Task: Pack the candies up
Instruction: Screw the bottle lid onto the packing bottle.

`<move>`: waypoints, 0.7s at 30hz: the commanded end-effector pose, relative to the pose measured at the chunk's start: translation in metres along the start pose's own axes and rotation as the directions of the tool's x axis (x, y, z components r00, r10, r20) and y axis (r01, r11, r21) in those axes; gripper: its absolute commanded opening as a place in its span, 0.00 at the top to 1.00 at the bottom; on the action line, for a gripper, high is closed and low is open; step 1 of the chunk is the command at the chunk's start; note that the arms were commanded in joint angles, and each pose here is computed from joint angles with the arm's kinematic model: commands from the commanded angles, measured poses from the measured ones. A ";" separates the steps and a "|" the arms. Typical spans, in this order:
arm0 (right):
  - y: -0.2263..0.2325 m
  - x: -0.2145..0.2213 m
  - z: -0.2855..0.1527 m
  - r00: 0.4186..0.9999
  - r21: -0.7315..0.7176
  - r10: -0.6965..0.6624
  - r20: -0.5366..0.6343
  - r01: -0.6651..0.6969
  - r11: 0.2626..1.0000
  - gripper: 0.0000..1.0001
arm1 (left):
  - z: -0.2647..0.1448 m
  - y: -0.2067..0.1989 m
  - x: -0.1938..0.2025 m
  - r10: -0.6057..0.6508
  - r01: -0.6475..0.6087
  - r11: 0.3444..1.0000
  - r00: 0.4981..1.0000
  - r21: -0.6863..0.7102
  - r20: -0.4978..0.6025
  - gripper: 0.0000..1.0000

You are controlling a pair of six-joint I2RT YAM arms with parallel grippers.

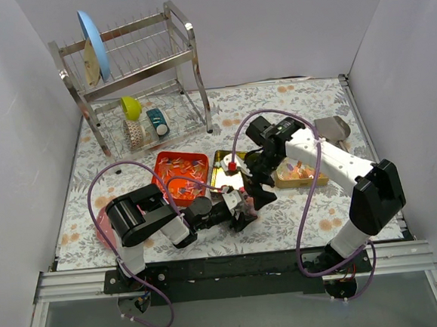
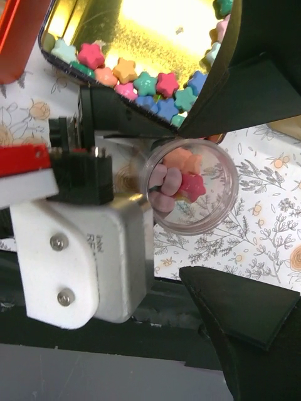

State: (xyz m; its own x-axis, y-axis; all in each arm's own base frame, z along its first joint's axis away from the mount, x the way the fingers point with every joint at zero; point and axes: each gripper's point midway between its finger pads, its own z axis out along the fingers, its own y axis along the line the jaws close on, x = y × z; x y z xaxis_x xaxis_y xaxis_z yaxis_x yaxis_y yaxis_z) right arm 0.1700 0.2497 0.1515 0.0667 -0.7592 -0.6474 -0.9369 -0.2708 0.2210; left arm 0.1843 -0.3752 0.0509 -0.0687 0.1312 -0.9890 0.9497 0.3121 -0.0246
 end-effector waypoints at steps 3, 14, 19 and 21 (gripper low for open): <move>0.020 0.005 0.003 1.000 -0.043 -0.008 0.001 0.008 0.999 0.10 | -0.036 0.005 0.096 -0.099 0.077 0.994 0.936 -0.078 -0.337 1.00; 0.038 0.023 -0.001 0.999 -0.025 0.013 -0.040 -0.014 1.000 0.10 | -0.036 0.006 0.098 -0.098 0.073 0.994 0.936 -0.085 -0.339 1.00; 0.040 0.027 0.001 0.999 -0.020 0.023 -0.046 -0.024 1.000 0.10 | -0.036 0.005 0.098 -0.102 0.079 0.994 0.934 -0.080 -0.341 1.00; 0.039 0.027 0.003 0.999 -0.018 0.026 -0.045 -0.027 0.999 0.10 | -0.036 0.005 0.099 -0.102 0.079 0.994 0.934 -0.080 -0.343 1.00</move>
State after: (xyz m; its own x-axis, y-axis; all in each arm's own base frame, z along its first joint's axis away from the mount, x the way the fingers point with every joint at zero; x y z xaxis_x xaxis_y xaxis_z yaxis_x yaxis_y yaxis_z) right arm 0.1622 0.2364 0.1399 0.1395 -0.7542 -0.6416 -0.9476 -0.2897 0.1346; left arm 0.1836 -0.3769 0.0508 -0.0662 0.1281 -0.9895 0.9521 0.3048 -0.0243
